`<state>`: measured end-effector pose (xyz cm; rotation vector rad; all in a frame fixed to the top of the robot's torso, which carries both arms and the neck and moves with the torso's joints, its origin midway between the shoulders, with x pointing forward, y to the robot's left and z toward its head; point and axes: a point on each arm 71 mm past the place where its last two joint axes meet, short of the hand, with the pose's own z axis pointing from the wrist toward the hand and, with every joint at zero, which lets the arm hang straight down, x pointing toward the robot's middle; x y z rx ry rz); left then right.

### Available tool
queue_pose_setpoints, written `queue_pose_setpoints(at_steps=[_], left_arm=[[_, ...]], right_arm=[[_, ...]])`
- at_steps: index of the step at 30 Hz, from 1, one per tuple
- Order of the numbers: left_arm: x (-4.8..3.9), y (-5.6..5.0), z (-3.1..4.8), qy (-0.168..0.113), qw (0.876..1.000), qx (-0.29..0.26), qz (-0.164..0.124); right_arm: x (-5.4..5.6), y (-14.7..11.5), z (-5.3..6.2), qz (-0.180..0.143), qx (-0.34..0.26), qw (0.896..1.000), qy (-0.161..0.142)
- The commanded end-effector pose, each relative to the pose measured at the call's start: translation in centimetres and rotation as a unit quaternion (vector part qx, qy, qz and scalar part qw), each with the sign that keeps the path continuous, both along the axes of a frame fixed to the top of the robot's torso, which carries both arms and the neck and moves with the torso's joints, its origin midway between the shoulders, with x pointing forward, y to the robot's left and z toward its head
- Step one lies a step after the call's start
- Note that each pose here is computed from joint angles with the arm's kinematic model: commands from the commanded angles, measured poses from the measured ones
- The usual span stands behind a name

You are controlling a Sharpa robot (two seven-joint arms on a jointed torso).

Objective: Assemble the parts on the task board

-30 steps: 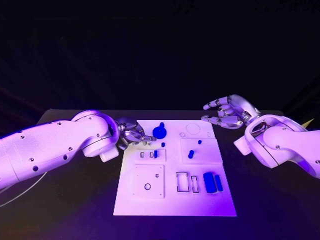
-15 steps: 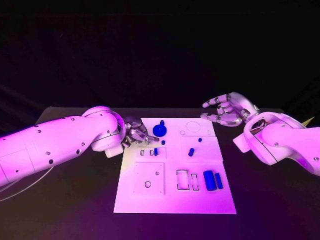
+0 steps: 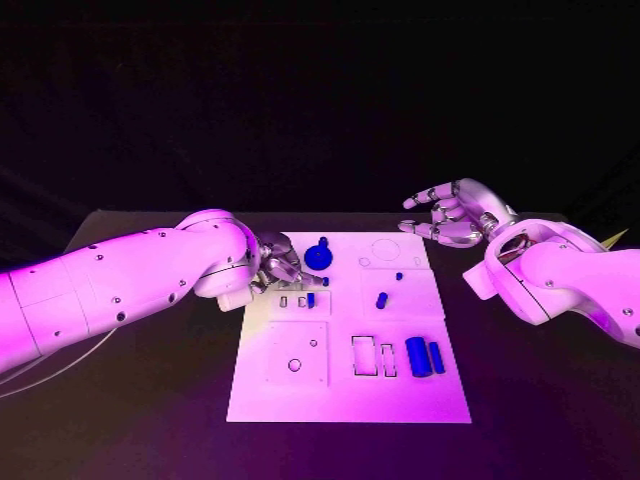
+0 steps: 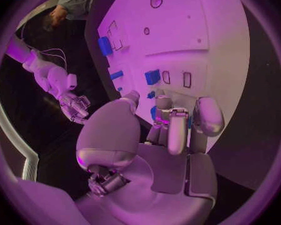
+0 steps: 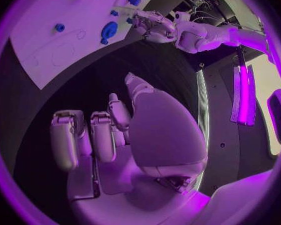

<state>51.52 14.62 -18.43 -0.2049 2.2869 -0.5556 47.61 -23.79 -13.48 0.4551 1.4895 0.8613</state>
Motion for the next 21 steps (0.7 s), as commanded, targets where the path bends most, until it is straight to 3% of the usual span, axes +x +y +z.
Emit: queue_pose_setpoints(at_steps=[1,21], left_arm=[[-0.14,-0.29,-0.11,0.010,1.000,0.014,-0.018],[-0.39,-0.83,-0.84,0.033,0.998,0.028,-0.037]], right_arm=[[-0.01,0.11,0.17,0.004,0.004,1.000,-0.010],[0.09,0.31,0.11,0.007,0.004,1.000,-0.007]])
